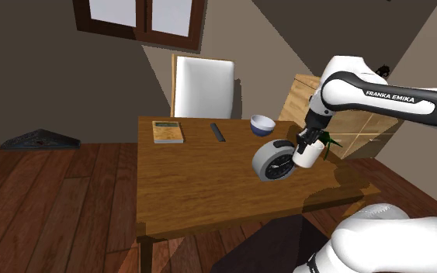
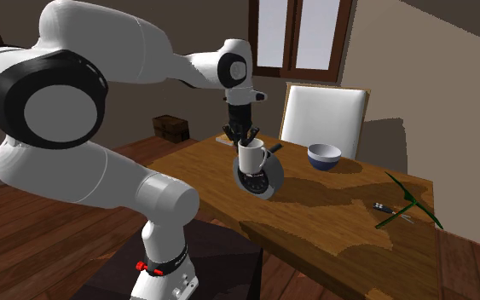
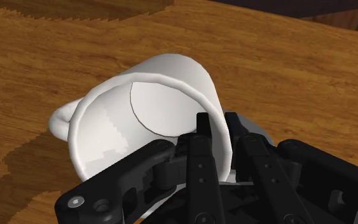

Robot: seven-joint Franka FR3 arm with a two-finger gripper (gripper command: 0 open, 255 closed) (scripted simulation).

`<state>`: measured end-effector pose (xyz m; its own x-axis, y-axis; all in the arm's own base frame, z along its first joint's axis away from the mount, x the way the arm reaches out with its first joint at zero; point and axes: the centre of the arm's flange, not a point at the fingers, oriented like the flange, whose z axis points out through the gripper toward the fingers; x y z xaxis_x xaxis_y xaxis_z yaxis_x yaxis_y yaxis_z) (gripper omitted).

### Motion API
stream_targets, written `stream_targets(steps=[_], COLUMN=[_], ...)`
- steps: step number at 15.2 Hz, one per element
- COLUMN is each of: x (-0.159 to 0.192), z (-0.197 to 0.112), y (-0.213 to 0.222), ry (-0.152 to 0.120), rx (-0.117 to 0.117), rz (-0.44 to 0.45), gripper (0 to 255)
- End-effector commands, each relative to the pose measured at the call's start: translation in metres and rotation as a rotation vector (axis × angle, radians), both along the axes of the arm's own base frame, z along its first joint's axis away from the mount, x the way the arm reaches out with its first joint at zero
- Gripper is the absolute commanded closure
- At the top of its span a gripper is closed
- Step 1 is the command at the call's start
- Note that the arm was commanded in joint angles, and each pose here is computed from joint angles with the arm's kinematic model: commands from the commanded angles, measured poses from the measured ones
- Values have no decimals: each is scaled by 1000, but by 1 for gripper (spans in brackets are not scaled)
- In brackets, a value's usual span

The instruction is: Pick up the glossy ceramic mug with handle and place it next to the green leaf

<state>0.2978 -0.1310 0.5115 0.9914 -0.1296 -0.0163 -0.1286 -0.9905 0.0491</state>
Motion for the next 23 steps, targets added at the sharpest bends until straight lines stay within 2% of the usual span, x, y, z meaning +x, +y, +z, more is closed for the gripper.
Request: stream_targets(steps=[1, 12, 23], x=[0, 0, -26], z=[11, 66, 66], y=[-1, -1, -144], ry=[0, 0, 0], rx=[0, 0, 0], rz=[0, 0, 0], gripper=[255, 255, 255])
